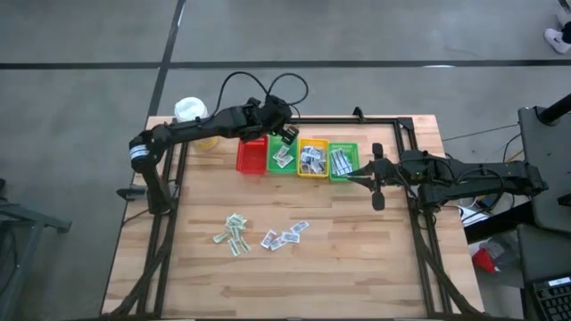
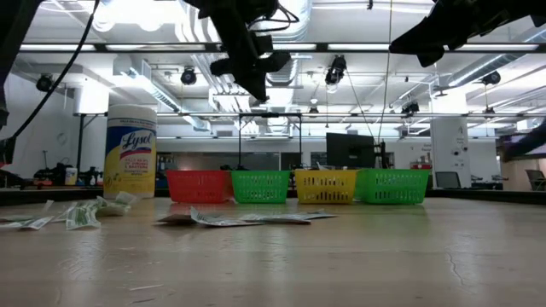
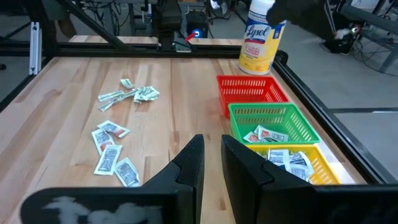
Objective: Pick & Place First Aid Supplies
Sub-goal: Put the orange ointment pack into the left green bin
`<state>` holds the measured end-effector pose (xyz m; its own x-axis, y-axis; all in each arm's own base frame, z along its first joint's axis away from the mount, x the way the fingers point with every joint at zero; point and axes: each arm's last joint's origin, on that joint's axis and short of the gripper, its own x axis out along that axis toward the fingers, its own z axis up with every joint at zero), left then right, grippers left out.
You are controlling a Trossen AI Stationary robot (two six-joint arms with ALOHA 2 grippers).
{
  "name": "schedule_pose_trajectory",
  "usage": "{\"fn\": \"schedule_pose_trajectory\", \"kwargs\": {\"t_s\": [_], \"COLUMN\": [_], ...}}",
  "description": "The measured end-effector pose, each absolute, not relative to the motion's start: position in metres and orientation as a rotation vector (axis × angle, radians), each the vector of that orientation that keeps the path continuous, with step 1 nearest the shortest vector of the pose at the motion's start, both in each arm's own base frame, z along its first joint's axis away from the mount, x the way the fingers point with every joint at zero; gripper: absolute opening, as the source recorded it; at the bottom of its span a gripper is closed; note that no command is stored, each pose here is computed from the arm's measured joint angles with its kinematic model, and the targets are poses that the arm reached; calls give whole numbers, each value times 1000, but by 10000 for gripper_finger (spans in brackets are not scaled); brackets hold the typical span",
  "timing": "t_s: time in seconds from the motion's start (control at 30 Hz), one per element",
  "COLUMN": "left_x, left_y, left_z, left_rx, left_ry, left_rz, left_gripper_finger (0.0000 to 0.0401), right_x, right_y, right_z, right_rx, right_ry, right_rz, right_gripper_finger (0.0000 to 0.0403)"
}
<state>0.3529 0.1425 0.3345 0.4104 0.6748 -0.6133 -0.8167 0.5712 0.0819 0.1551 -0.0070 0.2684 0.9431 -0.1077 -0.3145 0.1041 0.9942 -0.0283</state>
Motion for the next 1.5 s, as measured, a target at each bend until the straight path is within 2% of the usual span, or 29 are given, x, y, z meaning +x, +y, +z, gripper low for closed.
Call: {"fn": "schedule_pose_trajectory", "kwargs": {"t_s": [0.4,0.87,1.23,1.5], "left_x": [382,404,408,408], "left_y": [152,155,157,157], "left_z": [279,216,195,193], "left_rx": [-474,-603,-627,-627], "left_ry": [739,856,888,894], "left_rz": [913,964,1009,1010], "left_gripper_finger": [0,0,0,0], "right_x": [155,155,155,155], "right_y": [-7,-7,-7,-7], "right_z": [268,268,268,268], "right_rx": [-11,-11,-15,-16], "right_ry": [321,322,325,325], "right_rz": [-108,-108,-108,-108], "right_gripper_finger": [52,52,52,52]}}
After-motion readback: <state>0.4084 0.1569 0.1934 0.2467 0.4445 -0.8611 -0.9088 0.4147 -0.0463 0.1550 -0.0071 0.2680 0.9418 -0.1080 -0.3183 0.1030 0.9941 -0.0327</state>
